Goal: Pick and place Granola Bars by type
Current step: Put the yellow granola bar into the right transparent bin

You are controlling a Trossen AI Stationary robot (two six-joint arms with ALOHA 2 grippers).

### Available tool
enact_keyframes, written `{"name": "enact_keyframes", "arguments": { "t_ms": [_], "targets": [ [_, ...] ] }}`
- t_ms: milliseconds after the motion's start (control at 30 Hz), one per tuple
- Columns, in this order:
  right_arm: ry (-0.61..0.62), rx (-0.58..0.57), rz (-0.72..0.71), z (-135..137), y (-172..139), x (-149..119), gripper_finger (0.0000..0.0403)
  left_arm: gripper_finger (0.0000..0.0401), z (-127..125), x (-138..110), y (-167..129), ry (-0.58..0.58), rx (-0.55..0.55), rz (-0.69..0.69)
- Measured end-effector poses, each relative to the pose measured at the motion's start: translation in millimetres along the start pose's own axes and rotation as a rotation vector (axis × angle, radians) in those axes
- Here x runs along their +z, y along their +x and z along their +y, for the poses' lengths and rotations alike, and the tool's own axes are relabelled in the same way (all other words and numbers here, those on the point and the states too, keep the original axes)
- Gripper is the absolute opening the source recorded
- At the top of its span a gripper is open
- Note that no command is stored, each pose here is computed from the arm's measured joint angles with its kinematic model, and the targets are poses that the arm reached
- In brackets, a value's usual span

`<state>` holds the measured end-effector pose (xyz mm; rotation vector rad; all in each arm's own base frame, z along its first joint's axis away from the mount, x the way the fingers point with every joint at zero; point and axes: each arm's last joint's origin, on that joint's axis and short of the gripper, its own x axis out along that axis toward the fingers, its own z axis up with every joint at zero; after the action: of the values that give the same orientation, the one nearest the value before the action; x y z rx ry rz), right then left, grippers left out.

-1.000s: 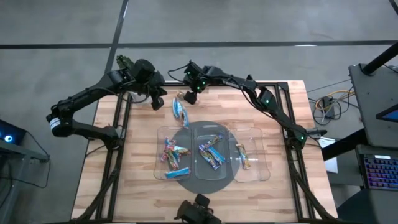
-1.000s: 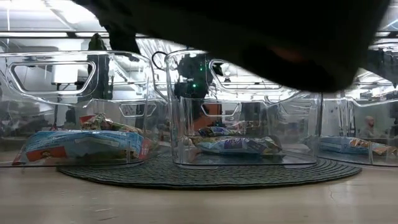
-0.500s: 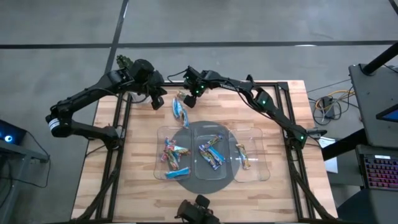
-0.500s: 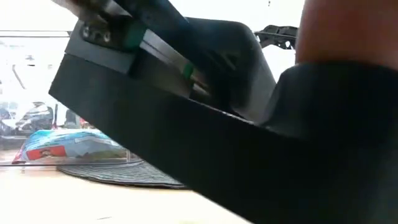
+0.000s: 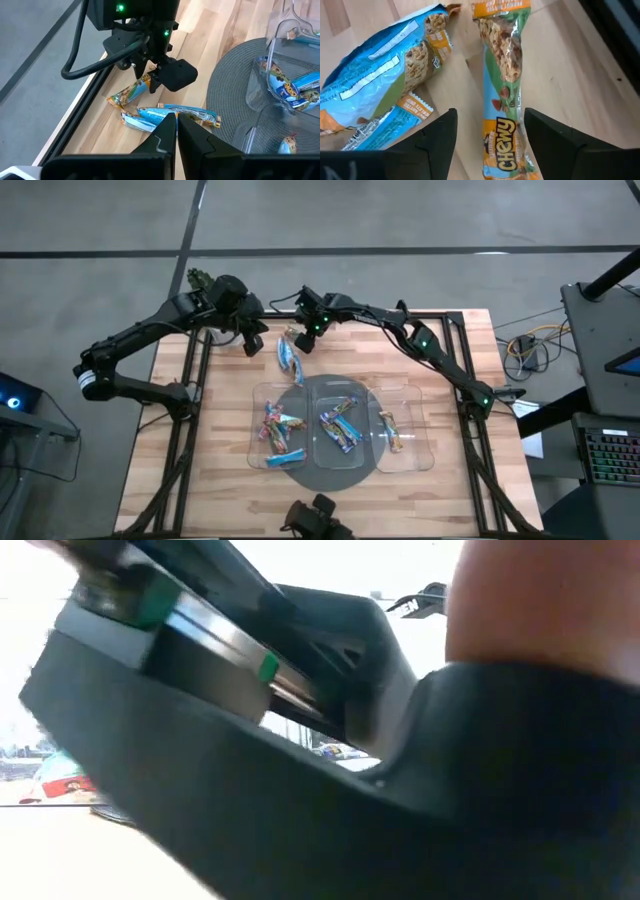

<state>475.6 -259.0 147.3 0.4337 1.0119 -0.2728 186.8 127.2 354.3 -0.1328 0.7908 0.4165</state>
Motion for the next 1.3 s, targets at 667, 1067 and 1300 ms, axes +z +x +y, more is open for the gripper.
{"name": "enact_keyframes", "arguments": {
  "t_ms": [667,1067,1300],
  "targets": [
    [0.010,0.072,-0.001,1,4,0,0.0129,0.0000,0,0,0,-0.012,0.000,0.001],
    [0.018,0.085,0.006,-2,4,-1,0.0118,0.0000,0,0,0,-0.020,0.000,0.001],
    [0.013,0.095,0.006,-9,1,-1,0.0120,0.0000,0,0,0,-0.020,0.000,0.001]
  ]
}}
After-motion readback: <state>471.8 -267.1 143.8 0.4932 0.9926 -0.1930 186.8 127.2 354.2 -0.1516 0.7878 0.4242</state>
